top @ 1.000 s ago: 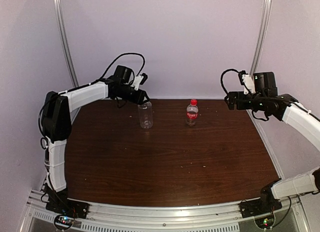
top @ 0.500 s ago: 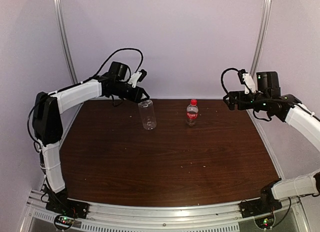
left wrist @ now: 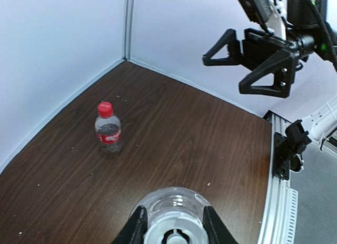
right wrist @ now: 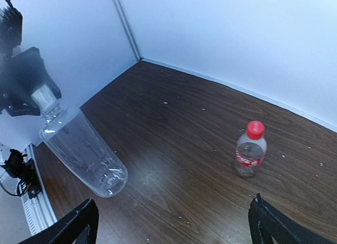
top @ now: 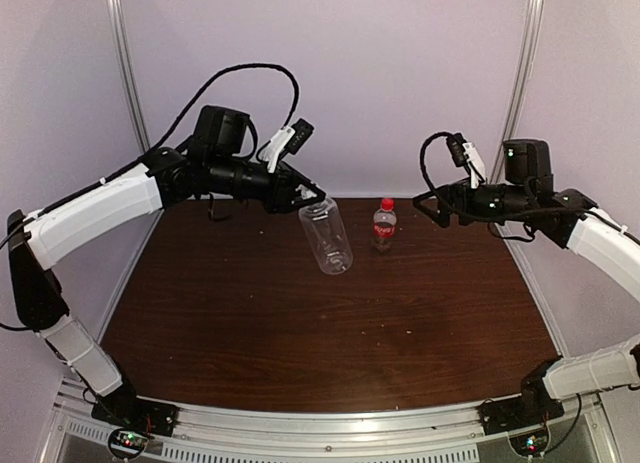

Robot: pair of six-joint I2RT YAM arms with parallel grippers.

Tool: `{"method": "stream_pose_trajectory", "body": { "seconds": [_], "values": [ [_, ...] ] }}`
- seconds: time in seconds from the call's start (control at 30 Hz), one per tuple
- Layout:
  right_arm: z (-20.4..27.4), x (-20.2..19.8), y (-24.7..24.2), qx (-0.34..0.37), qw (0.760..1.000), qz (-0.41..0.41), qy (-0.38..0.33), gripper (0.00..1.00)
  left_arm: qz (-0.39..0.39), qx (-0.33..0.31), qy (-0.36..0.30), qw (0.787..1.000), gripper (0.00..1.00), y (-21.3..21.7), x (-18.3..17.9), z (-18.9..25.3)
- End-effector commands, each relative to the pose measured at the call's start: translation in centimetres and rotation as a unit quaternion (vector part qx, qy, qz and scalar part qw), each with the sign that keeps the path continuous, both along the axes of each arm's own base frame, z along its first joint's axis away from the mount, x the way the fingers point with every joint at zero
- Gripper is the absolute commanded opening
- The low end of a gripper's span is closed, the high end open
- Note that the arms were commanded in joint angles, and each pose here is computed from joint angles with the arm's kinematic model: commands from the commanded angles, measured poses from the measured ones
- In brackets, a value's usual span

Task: Unscrew the bottle caps

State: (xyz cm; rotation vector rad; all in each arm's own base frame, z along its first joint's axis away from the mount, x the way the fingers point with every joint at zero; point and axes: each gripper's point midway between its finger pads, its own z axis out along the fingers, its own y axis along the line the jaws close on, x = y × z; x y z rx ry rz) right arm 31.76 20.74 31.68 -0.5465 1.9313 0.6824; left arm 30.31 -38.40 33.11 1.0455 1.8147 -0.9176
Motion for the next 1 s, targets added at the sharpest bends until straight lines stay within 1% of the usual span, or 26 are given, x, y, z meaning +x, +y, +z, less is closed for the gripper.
{"method": "stream_pose_trajectory", "body": {
  "seconds": [0.0, 0.13, 0.27, 0.47, 0.6, 0.87, 0.93, 0.97],
  "values": [
    [2.0, -3.3, 4.5, 0.052, 0.991, 0.119, -0.026, 1.00, -0.022, -0.052, -0.009, 0.998, 0.18, -0.1, -3.3, 2.3],
    [1.5, -6.4, 7.5, 0.056, 0.978, 0.200, -0.032, 1.00, -0.037, -0.104, 0.011, 0.994, 0.17, 0.5, -5.5, 3.0],
    [0.5, -8.3, 10.0, 0.044, 0.967, 0.248, -0.033, 1.00, -0.051, -0.142, 0.020, 0.988, 0.17, 1.1, -7.4, 3.6],
    [-0.2, -10.7, 13.8, 0.048, 0.950, 0.309, -0.022, 1.00, -0.070, -0.150, 0.033, 0.986, 0.17, 1.1, -8.8, 4.1],
    [-1.3, -11.8, 15.7, 0.044, 0.942, 0.332, -0.020, 1.00, -0.083, -0.151, 0.036, 0.984, 0.17, 0.7, -9.6, 4.3],
    [-3.3, -12.9, 17.6, 0.047, 0.930, 0.363, -0.017, 1.00, -0.095, -0.144, 0.032, 0.984, 0.17, -0.6, -11.7, 3.1],
    [-3.5, -12.9, 17.7, 0.047, 0.929, 0.367, -0.016, 0.99, -0.093, -0.143, 0.039, 0.985, 0.17, -0.7, -12.1, 2.5],
    [-3.5, -13.0, 17.8, 0.047, 0.928, 0.369, -0.018, 0.98, -0.095, -0.152, 0.037, 0.983, 0.17, -0.8, -12.2, 2.6]
  ]
}}
